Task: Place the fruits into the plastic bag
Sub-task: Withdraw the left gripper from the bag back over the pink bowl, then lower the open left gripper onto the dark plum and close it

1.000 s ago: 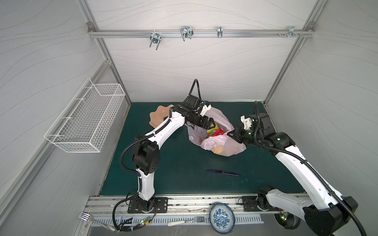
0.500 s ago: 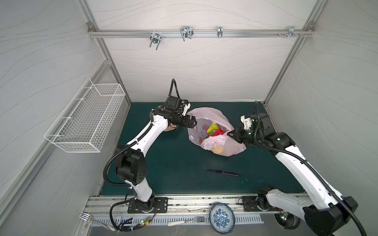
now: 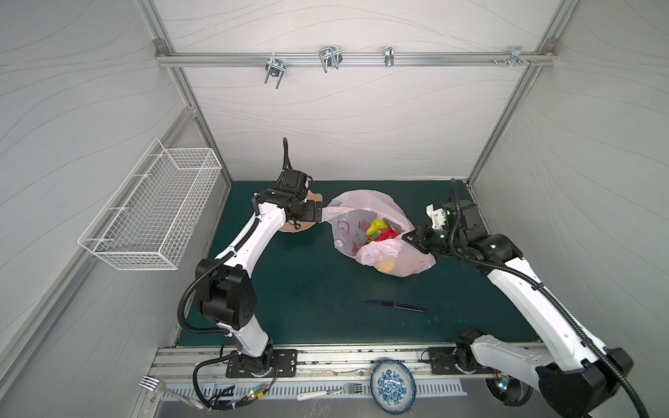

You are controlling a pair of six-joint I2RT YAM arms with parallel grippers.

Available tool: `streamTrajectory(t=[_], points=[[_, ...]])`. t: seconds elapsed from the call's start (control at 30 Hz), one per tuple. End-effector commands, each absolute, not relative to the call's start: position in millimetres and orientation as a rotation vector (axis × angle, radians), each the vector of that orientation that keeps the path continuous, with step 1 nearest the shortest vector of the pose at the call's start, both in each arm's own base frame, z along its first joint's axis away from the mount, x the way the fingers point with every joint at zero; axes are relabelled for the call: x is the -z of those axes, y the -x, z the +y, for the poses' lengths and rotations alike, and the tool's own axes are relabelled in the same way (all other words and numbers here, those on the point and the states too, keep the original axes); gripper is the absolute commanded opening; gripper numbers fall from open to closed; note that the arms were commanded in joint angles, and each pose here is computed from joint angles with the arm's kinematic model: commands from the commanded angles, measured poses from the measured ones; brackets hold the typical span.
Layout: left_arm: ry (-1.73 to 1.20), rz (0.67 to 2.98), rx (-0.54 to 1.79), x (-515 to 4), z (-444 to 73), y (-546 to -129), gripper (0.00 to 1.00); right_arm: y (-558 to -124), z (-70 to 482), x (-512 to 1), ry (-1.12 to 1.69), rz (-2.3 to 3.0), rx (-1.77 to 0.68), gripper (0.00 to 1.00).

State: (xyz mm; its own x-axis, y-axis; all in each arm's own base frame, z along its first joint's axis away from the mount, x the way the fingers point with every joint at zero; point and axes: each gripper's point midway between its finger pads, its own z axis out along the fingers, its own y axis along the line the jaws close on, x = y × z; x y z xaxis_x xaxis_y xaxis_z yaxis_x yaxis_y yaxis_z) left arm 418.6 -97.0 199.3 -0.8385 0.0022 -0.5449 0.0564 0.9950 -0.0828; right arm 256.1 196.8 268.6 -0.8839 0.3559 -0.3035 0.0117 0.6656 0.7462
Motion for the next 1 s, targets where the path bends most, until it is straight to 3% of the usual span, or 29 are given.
streamTrajectory(t=[0.0,0.4,0.97], points=[[0.039,2.525,0.081,-213,-82,-433,0.99,-254,193,-273,-0.3,2.443,-1.096,0.0],[0.145,2.596,0.055,-180,-56,-462,0.98,-252,192,-273,-0.295,2.444,-1.094,0.0],[0.274,2.683,0.017,-114,-29,-521,0.89,-252,193,-267,-0.305,2.476,-1.083,0.0]])
